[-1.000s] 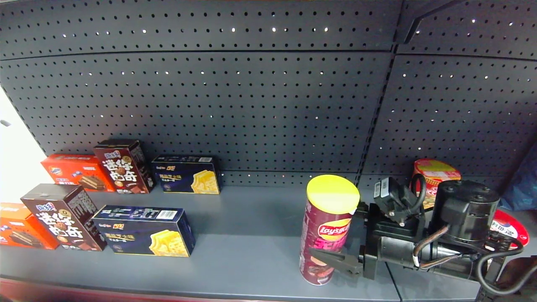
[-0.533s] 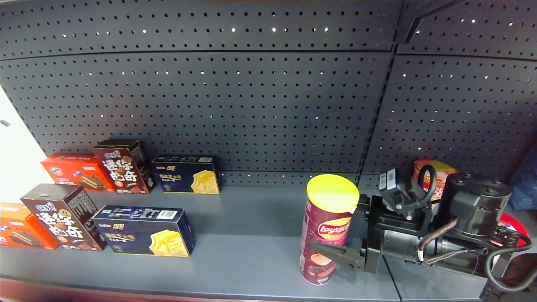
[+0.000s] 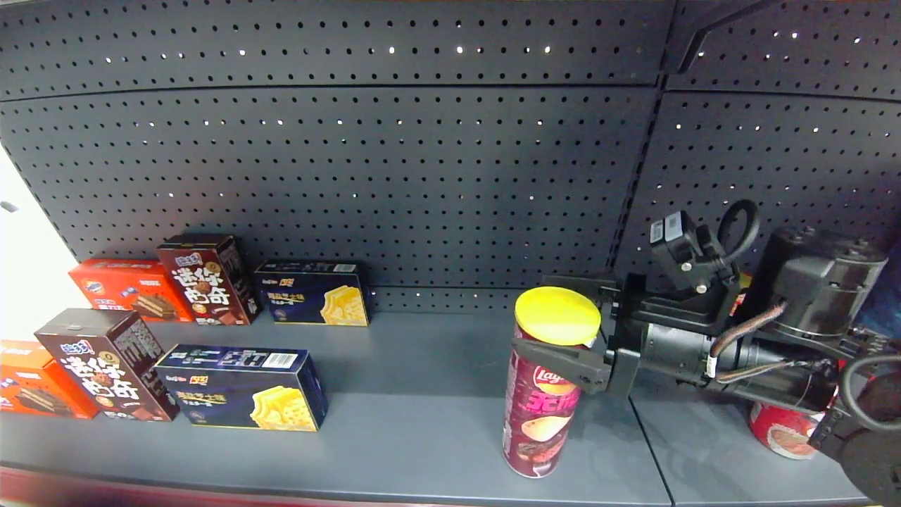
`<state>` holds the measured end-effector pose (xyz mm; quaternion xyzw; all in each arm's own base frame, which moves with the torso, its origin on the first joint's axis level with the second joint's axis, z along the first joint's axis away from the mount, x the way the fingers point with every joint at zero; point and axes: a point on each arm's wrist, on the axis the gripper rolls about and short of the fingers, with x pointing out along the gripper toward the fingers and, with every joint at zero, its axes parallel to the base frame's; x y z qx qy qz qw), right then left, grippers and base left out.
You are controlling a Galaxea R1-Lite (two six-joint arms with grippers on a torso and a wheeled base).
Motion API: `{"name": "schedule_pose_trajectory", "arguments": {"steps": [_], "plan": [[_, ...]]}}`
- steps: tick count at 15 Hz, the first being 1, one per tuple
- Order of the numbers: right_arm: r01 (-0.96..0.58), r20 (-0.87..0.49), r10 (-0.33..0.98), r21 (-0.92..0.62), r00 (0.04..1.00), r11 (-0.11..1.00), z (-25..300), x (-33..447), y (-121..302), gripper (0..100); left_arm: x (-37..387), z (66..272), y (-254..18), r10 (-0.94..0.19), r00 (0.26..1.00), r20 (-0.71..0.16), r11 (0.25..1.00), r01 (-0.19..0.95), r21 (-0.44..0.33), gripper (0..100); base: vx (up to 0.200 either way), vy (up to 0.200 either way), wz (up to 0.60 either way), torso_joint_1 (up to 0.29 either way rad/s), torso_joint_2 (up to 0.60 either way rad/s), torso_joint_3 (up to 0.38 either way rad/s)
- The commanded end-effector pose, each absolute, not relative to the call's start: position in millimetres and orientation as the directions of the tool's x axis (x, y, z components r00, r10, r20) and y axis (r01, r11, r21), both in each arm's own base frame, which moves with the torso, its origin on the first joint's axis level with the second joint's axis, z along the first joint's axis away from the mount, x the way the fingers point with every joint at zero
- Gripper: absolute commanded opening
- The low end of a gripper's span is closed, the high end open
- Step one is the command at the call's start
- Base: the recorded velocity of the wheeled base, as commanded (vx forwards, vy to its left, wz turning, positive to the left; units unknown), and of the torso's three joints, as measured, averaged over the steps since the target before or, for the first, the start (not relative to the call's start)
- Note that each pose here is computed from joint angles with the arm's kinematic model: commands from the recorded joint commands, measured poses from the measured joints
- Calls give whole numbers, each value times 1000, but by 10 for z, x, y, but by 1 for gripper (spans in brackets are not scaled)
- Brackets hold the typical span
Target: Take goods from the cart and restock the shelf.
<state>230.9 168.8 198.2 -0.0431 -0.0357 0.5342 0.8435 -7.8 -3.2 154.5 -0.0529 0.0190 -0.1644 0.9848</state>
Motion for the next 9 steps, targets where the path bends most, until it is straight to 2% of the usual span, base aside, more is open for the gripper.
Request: {"name": "schedule_pose_trajectory", "arguments": {"steps": [1,5,9], "plan": [[-896,57,906,-136,419,423,2170,2355,1745,100,-92,1537,-30,-325,946,-12,940,322,-109,0,0,0,0,0,0,0],[-898,78,910,-148,407,414,2291,2320,1764,100,-102,1537,-29,-325,946,-6,940,323,-108,0,0,0,0,0,0,0],[-887,89,899,-151,428,437,2517,1846,1407,100,-96,1515,-29,-325,946,-14,940,322,-110,0,0,0,0,0,0,0]]}}
